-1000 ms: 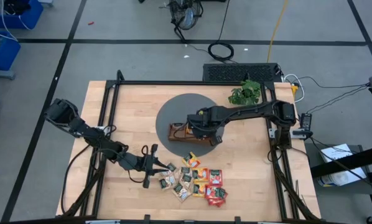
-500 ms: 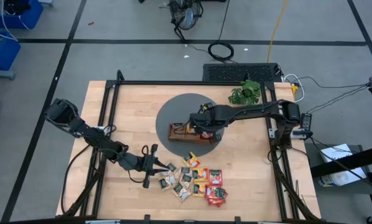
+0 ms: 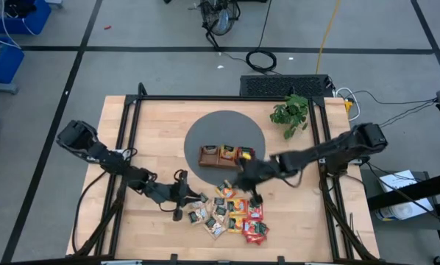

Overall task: Pick & Place Tea
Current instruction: Put the yellow tea bag into the middle section of the wooden organizer

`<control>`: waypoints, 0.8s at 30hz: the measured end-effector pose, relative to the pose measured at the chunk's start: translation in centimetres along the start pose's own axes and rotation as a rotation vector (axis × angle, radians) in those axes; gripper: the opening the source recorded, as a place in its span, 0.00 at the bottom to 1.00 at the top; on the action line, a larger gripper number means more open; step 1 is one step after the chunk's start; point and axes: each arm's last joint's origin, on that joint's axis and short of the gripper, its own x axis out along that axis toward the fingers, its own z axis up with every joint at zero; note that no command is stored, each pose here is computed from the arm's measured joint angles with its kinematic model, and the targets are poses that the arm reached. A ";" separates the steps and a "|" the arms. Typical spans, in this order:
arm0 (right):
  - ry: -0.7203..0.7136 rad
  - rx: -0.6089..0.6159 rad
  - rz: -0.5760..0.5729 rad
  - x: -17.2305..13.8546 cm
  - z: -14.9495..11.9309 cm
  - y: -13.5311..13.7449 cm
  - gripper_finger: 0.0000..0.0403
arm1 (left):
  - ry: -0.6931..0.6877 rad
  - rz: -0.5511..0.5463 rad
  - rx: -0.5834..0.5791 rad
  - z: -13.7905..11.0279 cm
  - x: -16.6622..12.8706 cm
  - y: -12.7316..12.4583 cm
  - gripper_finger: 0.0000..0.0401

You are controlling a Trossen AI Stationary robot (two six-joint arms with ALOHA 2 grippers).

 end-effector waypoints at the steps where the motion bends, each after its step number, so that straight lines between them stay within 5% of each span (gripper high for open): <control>1: -0.034 0.010 0.009 0.4 -1.0 0.8 0.01 | 0.016 -0.005 0.000 -0.3 0.2 0.0 0.10; 8: -0.166 0.204 0.026 1.4 -4.9 2.2 0.01 | 0.052 -0.104 -0.005 0.8 3.8 -2.1 0.10; 14: -0.136 0.260 -0.089 1.5 -6.2 1.5 0.01 | 0.093 -0.023 0.008 1.9 7.8 -2.0 0.10; 24: -0.075 0.258 -0.038 2.9 -8.0 1.7 0.05 | 0.235 0.154 -0.211 2.3 9.7 1.4 0.10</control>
